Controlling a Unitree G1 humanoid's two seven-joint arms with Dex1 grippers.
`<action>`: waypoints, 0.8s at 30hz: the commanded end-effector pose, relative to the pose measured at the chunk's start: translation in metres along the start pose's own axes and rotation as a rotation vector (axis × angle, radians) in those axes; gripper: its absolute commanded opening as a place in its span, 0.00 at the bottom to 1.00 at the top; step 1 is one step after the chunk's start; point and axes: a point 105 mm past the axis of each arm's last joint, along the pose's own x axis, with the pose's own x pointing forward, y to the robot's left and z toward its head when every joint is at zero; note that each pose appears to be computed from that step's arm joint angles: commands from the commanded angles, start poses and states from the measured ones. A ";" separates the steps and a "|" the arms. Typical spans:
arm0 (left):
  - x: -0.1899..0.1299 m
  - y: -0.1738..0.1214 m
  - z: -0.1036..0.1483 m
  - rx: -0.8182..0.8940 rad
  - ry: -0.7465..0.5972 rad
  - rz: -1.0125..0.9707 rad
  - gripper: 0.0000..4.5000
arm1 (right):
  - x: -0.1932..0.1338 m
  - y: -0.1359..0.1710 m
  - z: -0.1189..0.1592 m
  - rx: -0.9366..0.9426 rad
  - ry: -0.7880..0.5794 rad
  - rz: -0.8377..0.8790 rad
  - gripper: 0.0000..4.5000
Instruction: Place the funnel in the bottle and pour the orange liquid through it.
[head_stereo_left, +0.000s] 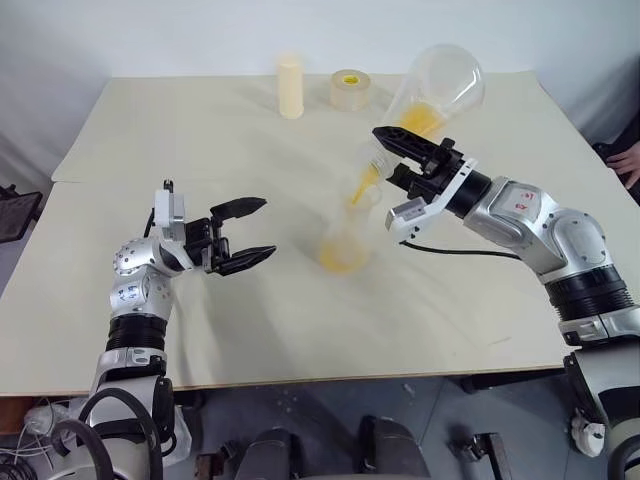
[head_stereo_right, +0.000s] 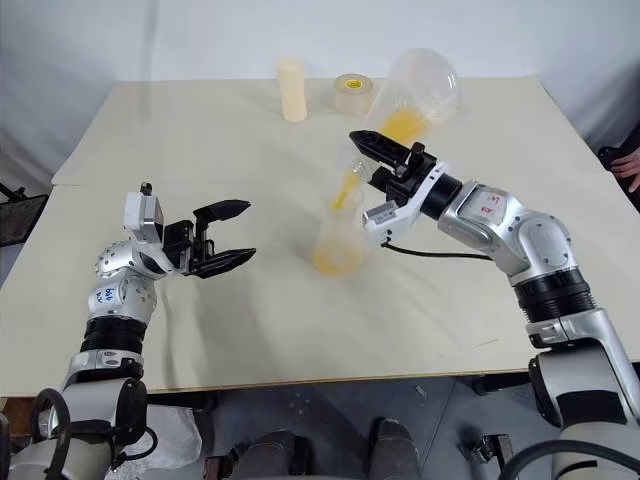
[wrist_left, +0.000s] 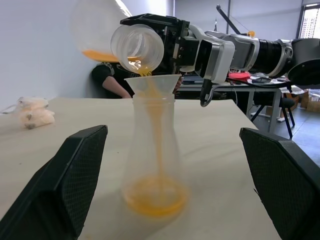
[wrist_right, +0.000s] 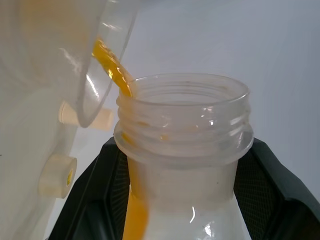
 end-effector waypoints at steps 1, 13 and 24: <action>0.005 0.002 0.010 0.040 -0.018 -0.017 1.00 | 0.001 -0.021 -0.006 -0.058 -0.008 -0.059 0.54; 0.005 0.002 0.010 0.038 -0.019 -0.019 1.00 | 0.002 -0.022 -0.006 -0.096 -0.037 -0.058 0.54; 0.005 0.002 0.010 0.037 -0.020 -0.018 1.00 | 0.004 -0.024 -0.007 -0.141 -0.064 -0.059 0.54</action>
